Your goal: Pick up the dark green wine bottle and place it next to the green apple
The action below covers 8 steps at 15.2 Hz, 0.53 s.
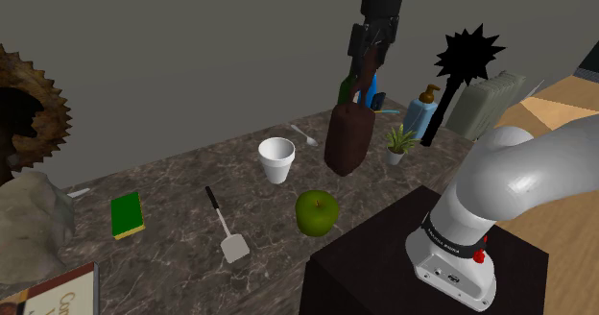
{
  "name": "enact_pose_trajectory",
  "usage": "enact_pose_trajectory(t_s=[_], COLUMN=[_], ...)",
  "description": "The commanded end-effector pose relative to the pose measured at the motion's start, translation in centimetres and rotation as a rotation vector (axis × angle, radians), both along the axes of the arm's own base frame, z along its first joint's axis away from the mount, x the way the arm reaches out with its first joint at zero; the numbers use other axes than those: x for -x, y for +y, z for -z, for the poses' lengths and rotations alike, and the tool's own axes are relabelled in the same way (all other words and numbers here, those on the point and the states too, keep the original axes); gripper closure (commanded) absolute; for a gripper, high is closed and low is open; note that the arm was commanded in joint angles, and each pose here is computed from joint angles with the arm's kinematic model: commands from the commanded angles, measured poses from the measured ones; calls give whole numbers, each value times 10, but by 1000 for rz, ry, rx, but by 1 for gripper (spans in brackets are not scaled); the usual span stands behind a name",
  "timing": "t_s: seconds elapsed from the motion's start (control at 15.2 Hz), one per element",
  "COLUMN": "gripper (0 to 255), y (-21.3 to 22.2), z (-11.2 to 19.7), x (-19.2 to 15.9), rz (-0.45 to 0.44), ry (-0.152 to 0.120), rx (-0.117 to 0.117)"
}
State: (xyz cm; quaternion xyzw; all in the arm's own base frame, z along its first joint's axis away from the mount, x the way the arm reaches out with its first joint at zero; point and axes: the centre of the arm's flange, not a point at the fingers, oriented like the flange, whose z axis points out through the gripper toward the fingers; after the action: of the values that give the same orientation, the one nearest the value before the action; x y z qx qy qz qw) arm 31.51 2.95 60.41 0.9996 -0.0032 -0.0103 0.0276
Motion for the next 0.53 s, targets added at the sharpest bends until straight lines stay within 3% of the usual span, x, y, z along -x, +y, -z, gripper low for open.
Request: enact_pose_trajectory(t_s=[0.0, 0.46], gripper=[0, 0], y=[0, -76], z=[0, 22], x=[0, -47], rz=[0, 18], ry=[0, -24], rx=[0, -11])
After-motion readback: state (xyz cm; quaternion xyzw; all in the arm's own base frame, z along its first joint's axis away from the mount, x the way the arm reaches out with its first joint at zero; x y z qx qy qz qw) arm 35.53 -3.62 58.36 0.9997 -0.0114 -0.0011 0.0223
